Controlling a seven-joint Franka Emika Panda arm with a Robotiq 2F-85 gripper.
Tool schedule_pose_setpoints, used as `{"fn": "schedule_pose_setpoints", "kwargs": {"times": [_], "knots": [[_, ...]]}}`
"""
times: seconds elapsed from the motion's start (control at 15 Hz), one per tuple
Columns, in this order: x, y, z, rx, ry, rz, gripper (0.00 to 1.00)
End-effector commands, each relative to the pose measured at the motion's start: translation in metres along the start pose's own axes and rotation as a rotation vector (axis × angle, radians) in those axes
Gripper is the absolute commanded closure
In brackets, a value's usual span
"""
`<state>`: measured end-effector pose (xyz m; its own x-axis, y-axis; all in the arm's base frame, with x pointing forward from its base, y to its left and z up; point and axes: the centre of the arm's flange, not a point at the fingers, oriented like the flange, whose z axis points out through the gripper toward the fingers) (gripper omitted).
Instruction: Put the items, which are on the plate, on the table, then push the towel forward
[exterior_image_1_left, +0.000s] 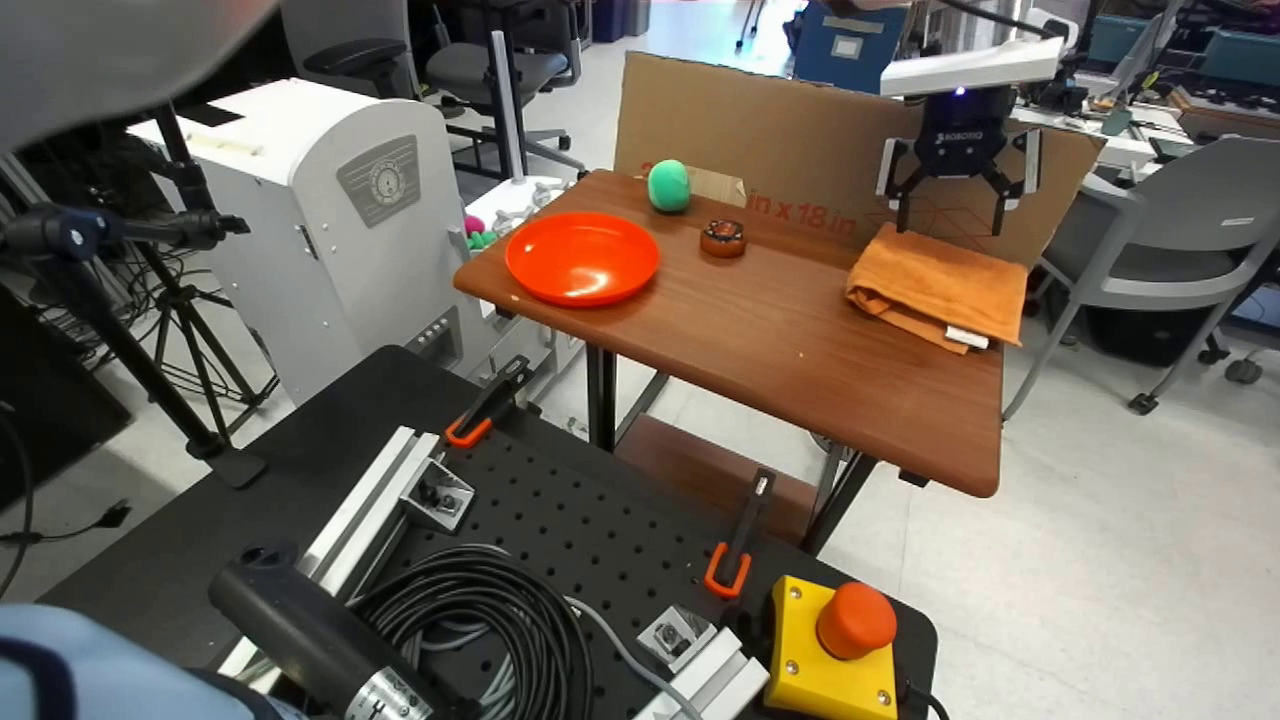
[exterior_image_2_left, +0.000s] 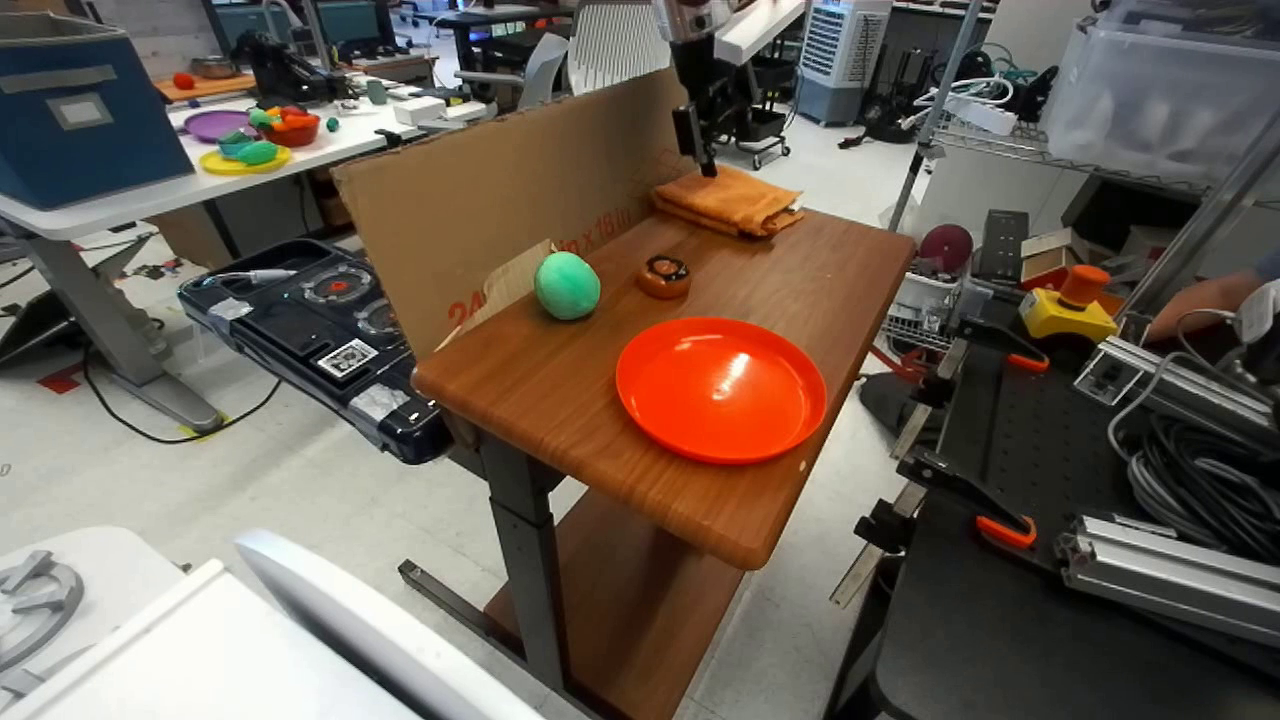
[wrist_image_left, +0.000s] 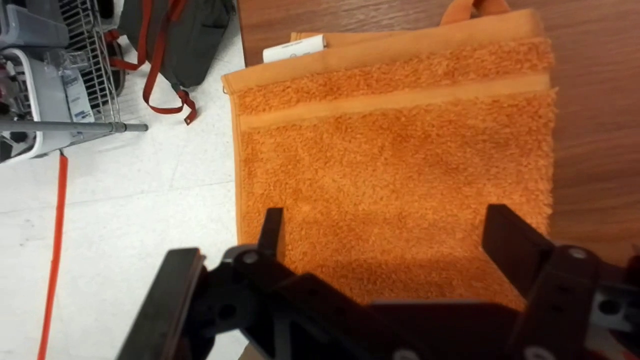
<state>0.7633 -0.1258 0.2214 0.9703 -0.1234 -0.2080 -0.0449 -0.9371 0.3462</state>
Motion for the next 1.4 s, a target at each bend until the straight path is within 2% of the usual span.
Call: {"fn": "schedule_pose_setpoints", "kwargs": {"times": [0.0,0.13,0.47,0.67,0.87,1.0,1.07,1.33], "knots": [[0.043,-0.014,0.013,-0.055,-0.003,0.027,0.00],[0.052,-0.019,0.031,-0.026,-0.035,0.056,0.00],[0.040,-0.019,0.105,0.175,-0.195,0.158,0.00],[0.019,-0.018,0.103,0.297,-0.243,0.172,0.00],[-0.013,-0.044,0.105,0.404,-0.314,0.110,0.00],[-0.031,-0.064,0.113,0.436,-0.392,0.062,0.00],[-0.038,-0.069,0.114,0.425,-0.423,0.063,0.00],[-0.068,-0.064,0.111,0.406,-0.518,0.104,0.00]]}}
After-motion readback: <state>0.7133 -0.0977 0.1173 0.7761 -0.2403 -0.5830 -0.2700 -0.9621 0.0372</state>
